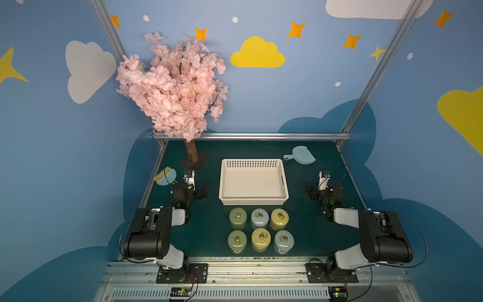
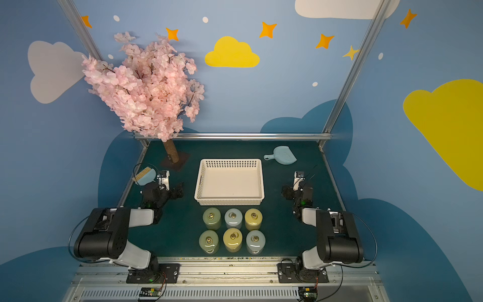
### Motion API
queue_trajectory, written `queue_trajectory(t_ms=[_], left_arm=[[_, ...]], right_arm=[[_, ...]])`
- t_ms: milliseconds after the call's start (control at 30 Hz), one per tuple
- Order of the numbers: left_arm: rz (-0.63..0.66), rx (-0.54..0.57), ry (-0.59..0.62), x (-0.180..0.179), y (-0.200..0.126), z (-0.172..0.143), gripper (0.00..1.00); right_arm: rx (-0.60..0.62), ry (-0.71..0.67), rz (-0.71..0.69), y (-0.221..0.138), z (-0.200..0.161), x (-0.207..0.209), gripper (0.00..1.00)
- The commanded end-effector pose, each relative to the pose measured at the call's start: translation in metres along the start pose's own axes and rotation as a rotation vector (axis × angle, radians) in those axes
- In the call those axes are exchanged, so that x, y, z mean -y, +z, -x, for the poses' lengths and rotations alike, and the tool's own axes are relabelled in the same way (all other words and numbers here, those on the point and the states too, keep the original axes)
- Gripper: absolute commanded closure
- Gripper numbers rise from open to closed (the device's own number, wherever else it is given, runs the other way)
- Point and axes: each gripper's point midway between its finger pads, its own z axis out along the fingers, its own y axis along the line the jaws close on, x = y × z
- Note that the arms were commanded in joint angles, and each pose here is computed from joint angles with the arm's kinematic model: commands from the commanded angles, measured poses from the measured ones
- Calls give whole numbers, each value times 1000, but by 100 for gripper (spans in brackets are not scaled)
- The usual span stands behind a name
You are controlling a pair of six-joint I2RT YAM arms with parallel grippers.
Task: Take the tea canister out of the basket
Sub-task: Reset both arms
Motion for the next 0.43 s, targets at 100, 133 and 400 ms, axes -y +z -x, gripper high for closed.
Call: queue_trajectory(t_ms=[100,133,400], left_arm=[[-8,4,15,2,0,3,0],[-6,2,15,2,0,2,0],[-7,1,22,3,0,2,0]], right_arm=[[37,-19,-9,-2,15,0,1],[35,-19,-9,-2,14,0,1],[37,-19,-9,-2,15,0,1]])
